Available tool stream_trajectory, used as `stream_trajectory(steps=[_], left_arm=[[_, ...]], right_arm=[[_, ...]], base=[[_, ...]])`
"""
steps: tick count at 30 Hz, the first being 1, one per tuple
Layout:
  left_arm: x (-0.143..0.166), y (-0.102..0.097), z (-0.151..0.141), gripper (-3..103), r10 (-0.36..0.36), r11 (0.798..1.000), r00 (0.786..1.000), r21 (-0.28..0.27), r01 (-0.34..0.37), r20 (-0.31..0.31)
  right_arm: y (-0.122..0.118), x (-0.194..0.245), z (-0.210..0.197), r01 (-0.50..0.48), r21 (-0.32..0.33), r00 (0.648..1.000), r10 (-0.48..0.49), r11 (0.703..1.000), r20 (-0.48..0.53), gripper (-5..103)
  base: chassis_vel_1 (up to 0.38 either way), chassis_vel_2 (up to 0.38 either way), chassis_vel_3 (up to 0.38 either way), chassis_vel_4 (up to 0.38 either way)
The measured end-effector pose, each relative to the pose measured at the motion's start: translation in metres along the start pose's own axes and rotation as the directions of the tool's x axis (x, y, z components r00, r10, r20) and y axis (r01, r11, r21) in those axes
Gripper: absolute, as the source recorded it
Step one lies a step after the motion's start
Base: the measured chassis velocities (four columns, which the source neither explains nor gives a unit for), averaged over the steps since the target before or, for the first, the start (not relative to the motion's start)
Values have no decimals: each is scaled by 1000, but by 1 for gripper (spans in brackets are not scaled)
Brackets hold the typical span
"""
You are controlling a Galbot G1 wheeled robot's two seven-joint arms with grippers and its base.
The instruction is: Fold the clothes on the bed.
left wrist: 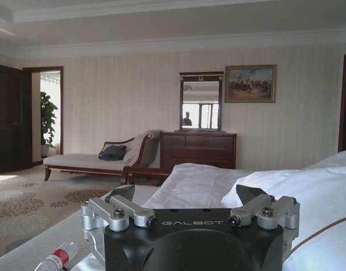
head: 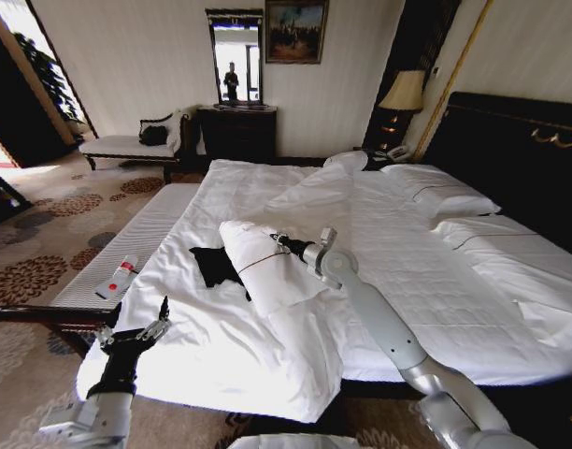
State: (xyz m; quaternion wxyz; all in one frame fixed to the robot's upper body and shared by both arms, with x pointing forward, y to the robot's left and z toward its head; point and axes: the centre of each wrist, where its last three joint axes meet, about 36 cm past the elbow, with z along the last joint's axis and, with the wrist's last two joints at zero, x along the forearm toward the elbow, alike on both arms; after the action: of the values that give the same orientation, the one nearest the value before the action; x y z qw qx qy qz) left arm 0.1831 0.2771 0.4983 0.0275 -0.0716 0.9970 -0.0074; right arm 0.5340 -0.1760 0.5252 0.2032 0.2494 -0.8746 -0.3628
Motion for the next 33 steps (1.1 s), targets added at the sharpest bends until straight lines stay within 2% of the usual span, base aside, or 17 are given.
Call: stream_trajectory(steps=[6, 10, 15, 19, 20, 23, 24, 25, 28, 30, 31, 33], left_arm=[[-2, -1, 0, 100, 7, 1000, 1000, 6, -7, 7], [-4, -1, -1, 100, 17, 1000, 1000, 14, -17, 16], [-6, -1, -2, 100, 24, 999, 999, 23, -25, 24], [-11, -3, -3, 100, 40, 998, 998, 42, -42, 39], [-11, -3, -3, 100, 40, 998, 998, 42, -42, 39], [-14, -4, -1, 100, 50, 997, 998, 56, -53, 45], [-15, -5, 0, 100, 54, 997, 997, 60, -56, 48], [-15, -5, 0, 100, 54, 997, 997, 60, -56, 48], [-20, -6, 0, 100, 67, 994, 996, 77, -72, 59], [-21, -5, -1, 100, 74, 993, 995, 85, -79, 65], [-21, -5, -1, 100, 74, 993, 995, 85, -79, 65], [-25, -5, -2, 100, 86, 991, 994, 99, -93, 74]], right_arm=[[-4, 30, 8, 24, -46, 998, -21, 999, 64, 0], [-17, 79, 18, 29, -111, 983, -9, 993, 181, 0], [-19, 115, 19, 25, -125, 961, 11, 992, 278, 0], [-18, 170, 27, -8, -118, 894, 60, 993, 443, 0], [-18, 170, 27, -8, -118, 894, 60, 993, 443, 0], [-20, 205, 30, -54, -141, 833, 122, 989, 540, 0], [-20, 213, 31, -64, -148, 818, 137, 987, 559, 0], [-20, 213, 31, -64, -148, 818, 137, 987, 559, 0], [-19, 259, 38, -135, -193, 733, 228, 972, 641, 0], [-17, 273, 42, -163, -202, 706, 257, 966, 660, 0], [-17, 273, 42, -163, -202, 706, 257, 966, 660, 0], [-11, 292, 47, -215, -197, 660, 291, 957, 693, 0]], base=[[0, 0, 0, 0], [0, 0, 0, 0], [0, 0, 0, 0], [0, 0, 0, 0], [0, 0, 0, 0], [0, 0, 0, 0], [0, 0, 0, 0], [0, 0, 0, 0], [0, 0, 0, 0], [0, 0, 0, 0], [0, 0, 0, 0], [0, 0, 0, 0]])
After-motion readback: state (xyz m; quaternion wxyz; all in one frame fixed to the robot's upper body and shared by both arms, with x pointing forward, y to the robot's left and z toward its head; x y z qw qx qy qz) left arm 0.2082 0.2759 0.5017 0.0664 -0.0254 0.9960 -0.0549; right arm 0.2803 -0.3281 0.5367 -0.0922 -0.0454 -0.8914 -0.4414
